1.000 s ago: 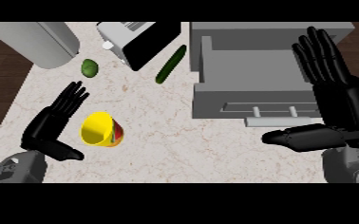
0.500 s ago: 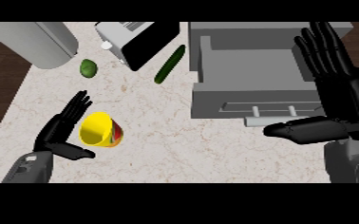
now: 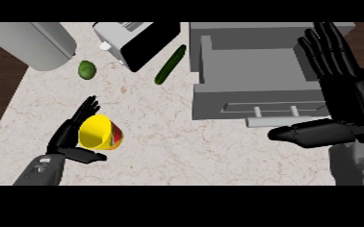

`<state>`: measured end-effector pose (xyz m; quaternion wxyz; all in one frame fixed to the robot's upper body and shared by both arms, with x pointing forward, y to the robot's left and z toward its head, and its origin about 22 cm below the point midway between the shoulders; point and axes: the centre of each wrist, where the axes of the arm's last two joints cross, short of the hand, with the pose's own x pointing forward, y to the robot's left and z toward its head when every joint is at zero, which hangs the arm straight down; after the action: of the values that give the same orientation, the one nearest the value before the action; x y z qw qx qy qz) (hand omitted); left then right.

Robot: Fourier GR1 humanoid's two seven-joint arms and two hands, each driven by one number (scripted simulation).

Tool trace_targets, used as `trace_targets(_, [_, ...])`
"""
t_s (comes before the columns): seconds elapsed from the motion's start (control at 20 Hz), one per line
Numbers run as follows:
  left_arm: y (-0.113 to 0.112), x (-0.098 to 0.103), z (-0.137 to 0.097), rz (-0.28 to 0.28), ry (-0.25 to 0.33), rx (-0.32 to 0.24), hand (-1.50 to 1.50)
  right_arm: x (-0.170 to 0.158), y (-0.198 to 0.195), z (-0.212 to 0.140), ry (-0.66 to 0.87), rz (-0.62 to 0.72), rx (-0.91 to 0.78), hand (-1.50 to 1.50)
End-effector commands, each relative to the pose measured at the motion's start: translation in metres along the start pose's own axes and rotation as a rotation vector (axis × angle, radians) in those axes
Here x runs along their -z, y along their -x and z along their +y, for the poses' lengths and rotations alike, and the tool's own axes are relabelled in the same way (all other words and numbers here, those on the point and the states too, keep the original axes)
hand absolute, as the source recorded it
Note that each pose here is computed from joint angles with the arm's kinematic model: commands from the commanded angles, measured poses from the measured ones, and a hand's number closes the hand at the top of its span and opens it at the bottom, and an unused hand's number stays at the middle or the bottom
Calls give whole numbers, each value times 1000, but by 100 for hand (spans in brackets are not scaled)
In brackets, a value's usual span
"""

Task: Pick up the cup, place it into the drawer and close the drawer

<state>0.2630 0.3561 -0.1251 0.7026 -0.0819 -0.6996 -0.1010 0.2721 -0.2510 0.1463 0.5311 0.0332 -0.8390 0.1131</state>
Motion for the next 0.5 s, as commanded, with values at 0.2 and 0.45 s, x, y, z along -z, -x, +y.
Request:
trace_targets(0.2, [13,-8,-10,-124,69,-91,-150,1,-5,-4,-8,-8,-5,-150])
trace_targets(0.45, [11,8,-22,-124,77,-89,-150,-2,-13,-13,2,-13,10,-150])
